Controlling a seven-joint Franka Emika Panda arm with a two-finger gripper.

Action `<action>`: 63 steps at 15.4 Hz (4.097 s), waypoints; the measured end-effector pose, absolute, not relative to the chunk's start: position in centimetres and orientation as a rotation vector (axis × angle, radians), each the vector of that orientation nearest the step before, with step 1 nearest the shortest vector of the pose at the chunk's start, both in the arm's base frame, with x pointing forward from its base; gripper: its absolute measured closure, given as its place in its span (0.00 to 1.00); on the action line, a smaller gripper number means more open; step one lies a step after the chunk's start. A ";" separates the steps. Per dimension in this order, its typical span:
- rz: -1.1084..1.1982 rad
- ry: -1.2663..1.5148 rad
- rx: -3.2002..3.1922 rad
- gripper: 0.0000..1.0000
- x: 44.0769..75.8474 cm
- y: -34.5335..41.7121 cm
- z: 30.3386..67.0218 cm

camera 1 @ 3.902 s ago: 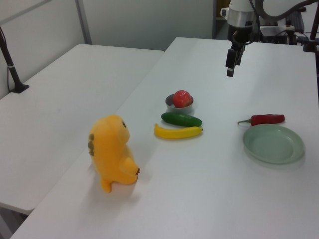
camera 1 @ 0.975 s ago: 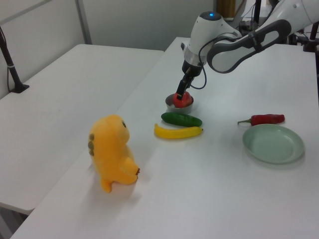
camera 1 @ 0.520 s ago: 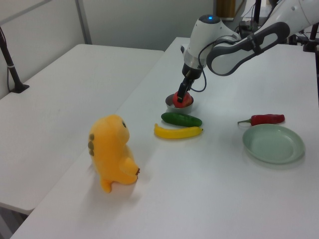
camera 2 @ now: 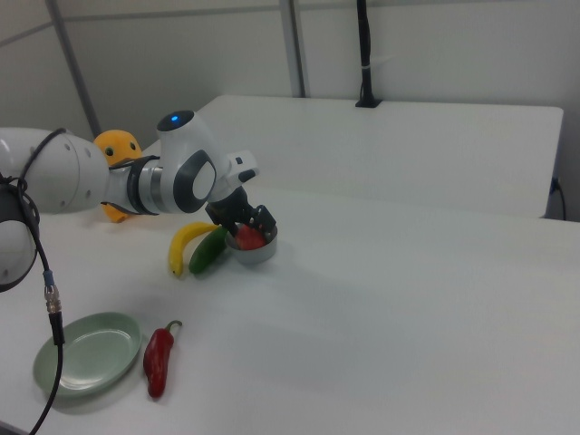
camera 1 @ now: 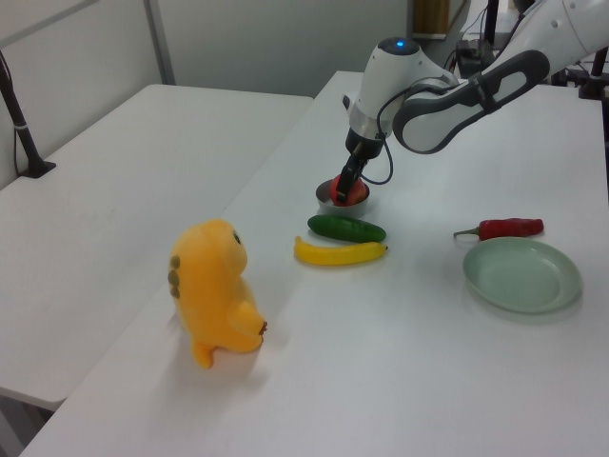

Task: Red apple placed in the center of the desktop
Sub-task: 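Close the gripper around the red apple, then lift the apple out of the bowl and carry it toward the plate, then lower the held apple onto the table beside the bowl, then open the gripper, release the apple and raise the gripper away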

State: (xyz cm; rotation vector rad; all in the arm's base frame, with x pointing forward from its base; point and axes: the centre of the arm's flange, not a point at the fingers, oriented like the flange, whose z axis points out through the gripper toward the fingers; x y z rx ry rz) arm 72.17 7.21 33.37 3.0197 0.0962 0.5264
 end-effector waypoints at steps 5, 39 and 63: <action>0.535 0.112 3.011 0.20 72.2 7.6 33.5; 0.165 0.139 3.018 0.20 61.2 1.9 37.3; 0.159 0.150 3.018 0.00 62.0 2.0 35.0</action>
